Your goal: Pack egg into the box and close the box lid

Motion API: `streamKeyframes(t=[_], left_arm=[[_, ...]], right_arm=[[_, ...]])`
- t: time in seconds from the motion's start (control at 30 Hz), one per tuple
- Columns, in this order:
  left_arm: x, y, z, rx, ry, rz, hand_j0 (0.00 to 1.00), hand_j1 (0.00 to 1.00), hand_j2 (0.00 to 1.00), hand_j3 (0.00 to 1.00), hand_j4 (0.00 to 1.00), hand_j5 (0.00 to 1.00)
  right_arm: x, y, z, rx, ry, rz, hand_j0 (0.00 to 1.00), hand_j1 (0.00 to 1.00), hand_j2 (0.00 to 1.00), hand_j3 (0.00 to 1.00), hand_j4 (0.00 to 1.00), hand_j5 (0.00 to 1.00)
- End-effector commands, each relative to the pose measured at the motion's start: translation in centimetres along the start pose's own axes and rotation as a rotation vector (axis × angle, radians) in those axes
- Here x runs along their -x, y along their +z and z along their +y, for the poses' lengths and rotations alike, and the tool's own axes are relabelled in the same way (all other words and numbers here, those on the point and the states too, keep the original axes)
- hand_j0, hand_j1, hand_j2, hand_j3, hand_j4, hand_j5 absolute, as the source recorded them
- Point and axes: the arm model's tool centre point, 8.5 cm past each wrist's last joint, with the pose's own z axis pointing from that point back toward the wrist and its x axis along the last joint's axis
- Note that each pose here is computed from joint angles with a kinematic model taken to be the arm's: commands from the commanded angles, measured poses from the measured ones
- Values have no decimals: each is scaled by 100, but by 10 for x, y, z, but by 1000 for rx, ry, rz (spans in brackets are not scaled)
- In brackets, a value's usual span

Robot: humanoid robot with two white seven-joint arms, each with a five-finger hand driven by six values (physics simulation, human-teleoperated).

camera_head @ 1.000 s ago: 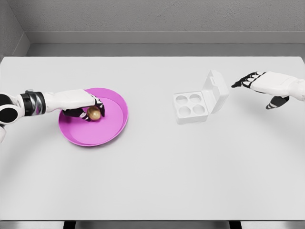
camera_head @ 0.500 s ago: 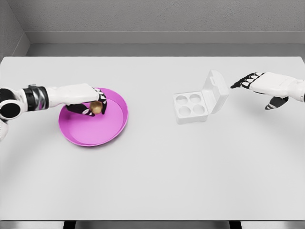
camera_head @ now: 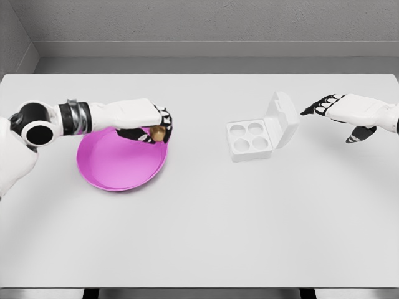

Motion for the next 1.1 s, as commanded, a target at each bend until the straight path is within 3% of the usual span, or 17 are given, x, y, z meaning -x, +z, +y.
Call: streamKeyframes(t=[0.0,0.2,0.3,0.53,0.77,0.97,1.07], left_arm=[[-13,-20,-1,-6,10,-49,35,35,35,35,35,35],[-33,-54,22,-33,-19,-118,34,34,34,34,34,34],[-37,-87,31,-24,4,-142,34,34,34,34,34,34],[-79,-148,58,-57,24,-254,34,34,34,34,34,34],[-69,-153,55,-38,51,-228,34,34,34,34,34,34],[-51,-157,35,0,119,-181,35,35,35,35,35,35],[-51,-158,37,-2,118,-182,36,36,36,36,36,36]], right_arm=[[0,1,-1,4,-5,0,100,100,100,100,100,100],[0,1,-1,4,-5,0,100,100,100,100,100,100],[0,1,-1,4,-5,0,100,100,100,100,100,100],[-1,0,-1,8,-5,-4,100,100,100,100,100,100],[-1,0,-1,8,-5,-4,100,100,100,100,100,100],[-1,0,-2,9,-4,-3,100,100,100,100,100,100],[-1,0,-2,8,-6,-5,100,100,100,100,100,100]])
